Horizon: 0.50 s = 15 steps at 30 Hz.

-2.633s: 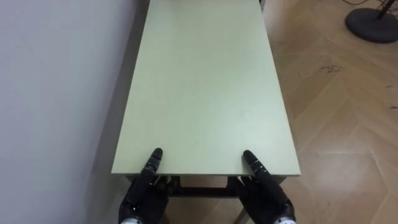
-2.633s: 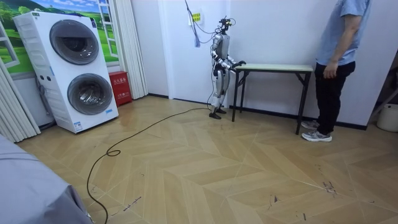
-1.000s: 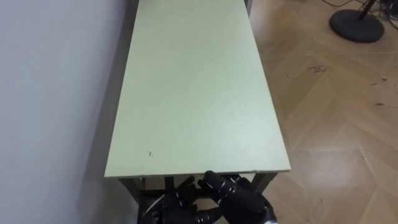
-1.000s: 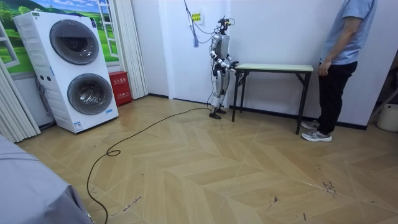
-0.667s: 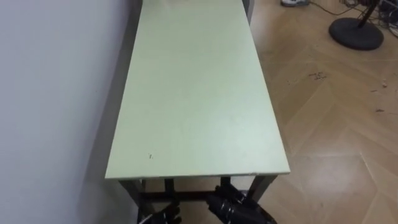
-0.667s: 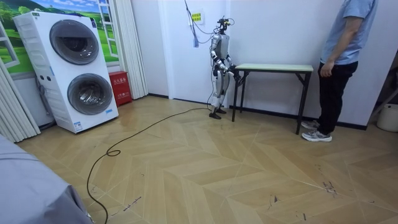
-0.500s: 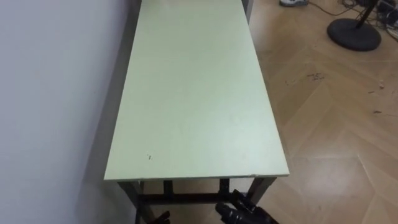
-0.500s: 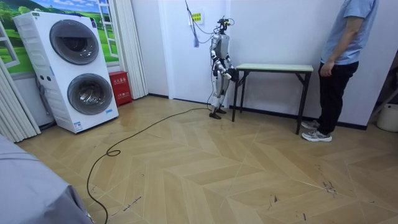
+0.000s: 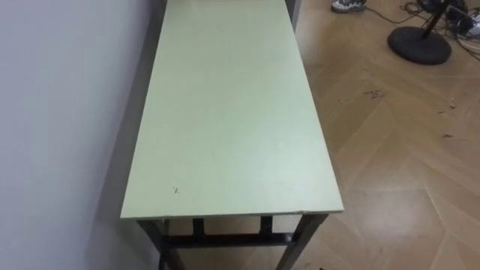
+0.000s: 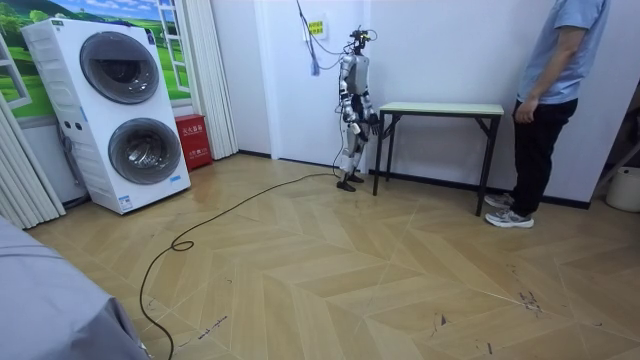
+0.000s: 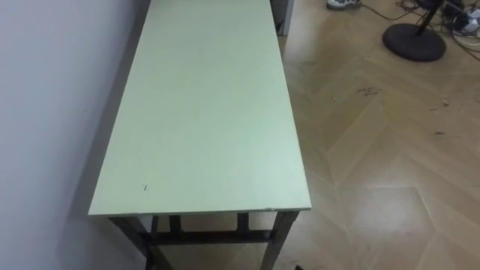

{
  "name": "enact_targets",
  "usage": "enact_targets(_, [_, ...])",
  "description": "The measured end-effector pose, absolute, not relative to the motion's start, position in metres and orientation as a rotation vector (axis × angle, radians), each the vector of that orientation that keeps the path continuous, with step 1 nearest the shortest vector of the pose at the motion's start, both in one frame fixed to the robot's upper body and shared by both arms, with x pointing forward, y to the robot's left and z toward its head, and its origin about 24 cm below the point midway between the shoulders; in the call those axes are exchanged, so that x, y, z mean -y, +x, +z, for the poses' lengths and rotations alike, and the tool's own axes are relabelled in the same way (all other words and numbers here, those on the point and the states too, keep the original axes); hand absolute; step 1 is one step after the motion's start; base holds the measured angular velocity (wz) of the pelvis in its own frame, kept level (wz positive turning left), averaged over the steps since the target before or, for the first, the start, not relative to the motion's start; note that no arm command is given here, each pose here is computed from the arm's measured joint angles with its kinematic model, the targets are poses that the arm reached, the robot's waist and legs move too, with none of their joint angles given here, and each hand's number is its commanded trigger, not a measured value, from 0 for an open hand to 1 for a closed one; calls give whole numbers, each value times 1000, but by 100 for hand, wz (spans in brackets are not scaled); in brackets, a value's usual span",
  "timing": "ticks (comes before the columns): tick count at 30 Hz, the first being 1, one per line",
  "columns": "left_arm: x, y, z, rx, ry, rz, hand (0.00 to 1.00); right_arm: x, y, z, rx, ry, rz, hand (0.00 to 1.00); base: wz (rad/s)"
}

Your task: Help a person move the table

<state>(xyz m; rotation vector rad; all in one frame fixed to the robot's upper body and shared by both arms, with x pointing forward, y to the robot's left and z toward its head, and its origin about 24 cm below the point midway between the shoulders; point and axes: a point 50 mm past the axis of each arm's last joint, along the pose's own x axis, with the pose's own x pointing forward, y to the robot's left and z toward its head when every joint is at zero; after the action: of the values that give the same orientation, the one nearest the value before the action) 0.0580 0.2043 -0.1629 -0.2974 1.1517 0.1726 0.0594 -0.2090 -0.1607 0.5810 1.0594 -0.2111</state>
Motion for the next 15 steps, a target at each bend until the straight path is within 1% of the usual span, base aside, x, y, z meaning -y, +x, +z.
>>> enact_targets(4, [-205,46,-165,-1181,-283,235,0,212,38,-167,-1153,537,-265,0,-5])
enact_targets(6, [-205,46,-167,-1192,-278,261,0,211,30,-169,-1207,515,-271,0,-5])
enact_targets(9, [-208,41,-168,-1214,-256,288,0,211,27,-171,-1232,516,-302,0,-12])
enact_targets(15, [-209,35,-169,-1236,-261,328,0,209,24,-172,-1258,546,-337,0,-1])
